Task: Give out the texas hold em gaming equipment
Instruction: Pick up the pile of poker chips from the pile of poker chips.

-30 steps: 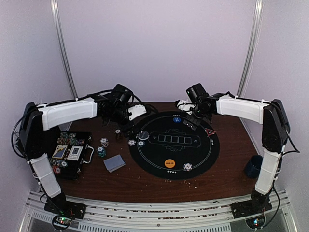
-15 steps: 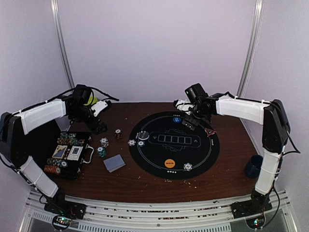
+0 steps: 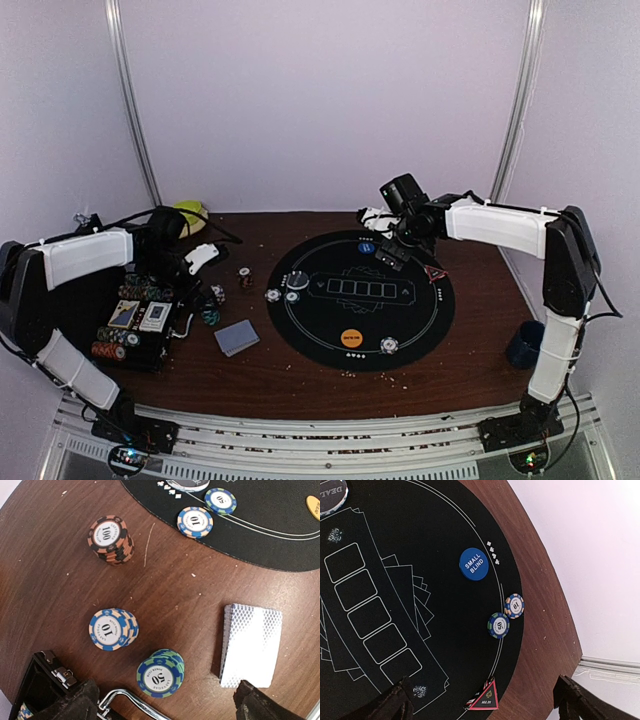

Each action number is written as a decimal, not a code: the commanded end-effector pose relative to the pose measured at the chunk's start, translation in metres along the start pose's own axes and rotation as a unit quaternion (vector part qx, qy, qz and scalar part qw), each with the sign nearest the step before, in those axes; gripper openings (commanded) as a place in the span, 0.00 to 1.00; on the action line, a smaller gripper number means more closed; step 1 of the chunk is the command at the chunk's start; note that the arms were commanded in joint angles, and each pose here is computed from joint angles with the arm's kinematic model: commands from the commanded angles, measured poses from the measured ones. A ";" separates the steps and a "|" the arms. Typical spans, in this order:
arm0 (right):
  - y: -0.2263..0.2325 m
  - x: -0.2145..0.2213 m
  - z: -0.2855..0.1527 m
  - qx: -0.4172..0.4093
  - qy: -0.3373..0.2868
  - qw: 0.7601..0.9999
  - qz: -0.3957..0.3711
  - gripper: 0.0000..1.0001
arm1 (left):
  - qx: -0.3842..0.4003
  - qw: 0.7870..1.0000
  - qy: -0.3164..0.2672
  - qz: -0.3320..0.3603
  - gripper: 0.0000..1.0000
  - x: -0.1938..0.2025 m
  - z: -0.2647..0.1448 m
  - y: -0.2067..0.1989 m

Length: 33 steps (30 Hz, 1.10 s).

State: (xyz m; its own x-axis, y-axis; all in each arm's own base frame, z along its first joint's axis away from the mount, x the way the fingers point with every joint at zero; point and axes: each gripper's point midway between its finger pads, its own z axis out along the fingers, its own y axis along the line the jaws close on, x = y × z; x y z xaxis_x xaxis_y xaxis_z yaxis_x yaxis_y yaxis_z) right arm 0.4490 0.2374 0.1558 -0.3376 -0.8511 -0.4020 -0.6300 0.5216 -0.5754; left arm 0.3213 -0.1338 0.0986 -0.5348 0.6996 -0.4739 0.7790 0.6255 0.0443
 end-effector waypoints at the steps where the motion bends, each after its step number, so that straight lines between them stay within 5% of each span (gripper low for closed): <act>1: -0.004 -0.004 -0.010 0.016 -0.006 1.000 0.001 1.00 | -0.014 1.000 0.004 -0.001 0.97 0.007 0.006 0.010; 20: -0.004 -0.003 -0.011 0.026 -0.003 1.000 -0.006 1.00 | 0.029 0.999 0.032 -0.026 0.82 0.029 0.042 0.016; 33: -0.003 -0.004 -0.011 0.026 -0.003 1.000 -0.008 1.00 | 0.032 0.998 0.037 -0.028 0.58 0.032 0.047 0.016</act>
State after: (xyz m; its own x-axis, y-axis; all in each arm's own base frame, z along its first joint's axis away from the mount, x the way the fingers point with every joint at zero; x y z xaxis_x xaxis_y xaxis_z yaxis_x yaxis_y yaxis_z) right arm 0.4453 0.2404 0.1537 -0.3317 -0.8616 -0.3842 -0.6255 0.5057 -0.5941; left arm 0.3277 -0.1177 0.0445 -0.6034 0.6934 -0.3939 0.7638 0.6445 -0.0355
